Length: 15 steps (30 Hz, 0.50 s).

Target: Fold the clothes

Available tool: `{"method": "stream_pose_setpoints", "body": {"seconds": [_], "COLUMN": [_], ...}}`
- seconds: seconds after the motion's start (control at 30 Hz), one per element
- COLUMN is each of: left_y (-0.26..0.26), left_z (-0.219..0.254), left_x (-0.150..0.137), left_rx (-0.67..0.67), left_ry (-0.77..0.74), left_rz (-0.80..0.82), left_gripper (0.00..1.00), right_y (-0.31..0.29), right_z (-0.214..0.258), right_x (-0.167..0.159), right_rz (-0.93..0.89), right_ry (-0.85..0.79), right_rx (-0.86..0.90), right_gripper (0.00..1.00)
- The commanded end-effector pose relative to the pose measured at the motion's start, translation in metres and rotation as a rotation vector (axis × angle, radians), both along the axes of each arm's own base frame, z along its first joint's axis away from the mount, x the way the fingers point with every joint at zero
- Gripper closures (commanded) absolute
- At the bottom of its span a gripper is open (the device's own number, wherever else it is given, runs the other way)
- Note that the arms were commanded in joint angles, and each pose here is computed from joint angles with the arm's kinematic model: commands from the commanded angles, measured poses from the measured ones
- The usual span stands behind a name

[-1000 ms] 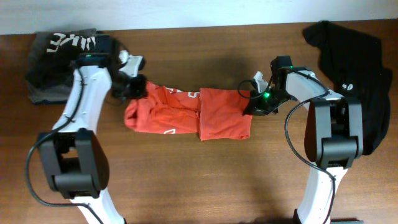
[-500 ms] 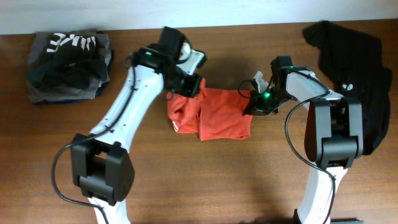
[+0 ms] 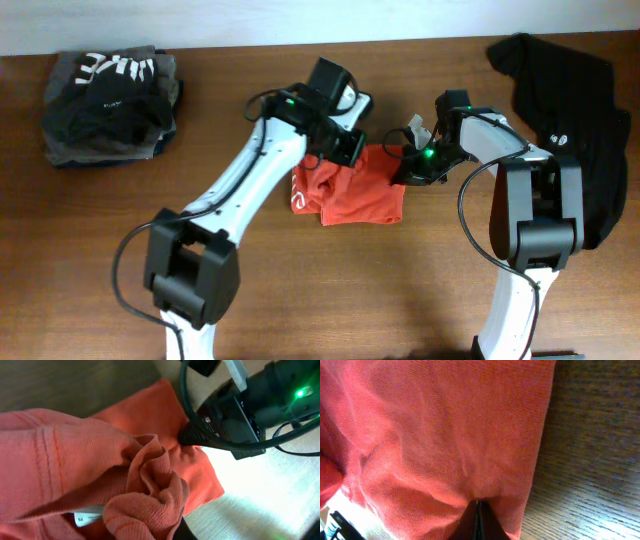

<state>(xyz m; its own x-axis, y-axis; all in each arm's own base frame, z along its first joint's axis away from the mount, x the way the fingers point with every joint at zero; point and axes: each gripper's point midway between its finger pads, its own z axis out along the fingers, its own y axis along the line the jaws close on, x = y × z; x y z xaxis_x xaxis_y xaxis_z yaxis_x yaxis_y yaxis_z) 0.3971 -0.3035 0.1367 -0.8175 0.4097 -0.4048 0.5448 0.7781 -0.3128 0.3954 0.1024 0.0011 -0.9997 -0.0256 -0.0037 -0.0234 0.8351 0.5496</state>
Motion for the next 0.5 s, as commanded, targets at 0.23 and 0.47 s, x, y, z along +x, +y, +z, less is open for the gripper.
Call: {"method": "stream_pose_setpoints", "body": {"seconds": [0.23,0.47], "left_y": [-0.025,-0.021], "left_z": [-0.018,-0.009], "left_x": [-0.004,0.012], "left_rx": [-0.007,-0.03], "left_ry": [0.024,-0.012], "left_rz": [-0.01,0.013], "left_gripper": [0.01,0.01], "right_y": [0.001,-0.025], "right_z": [-0.009,0.055], "right_x": [0.001,0.037], "right_rz": [0.0,-0.072], "right_ry": [0.022,-0.113], "right_rx": [0.053,0.102], "right_gripper": [0.96,0.96]}}
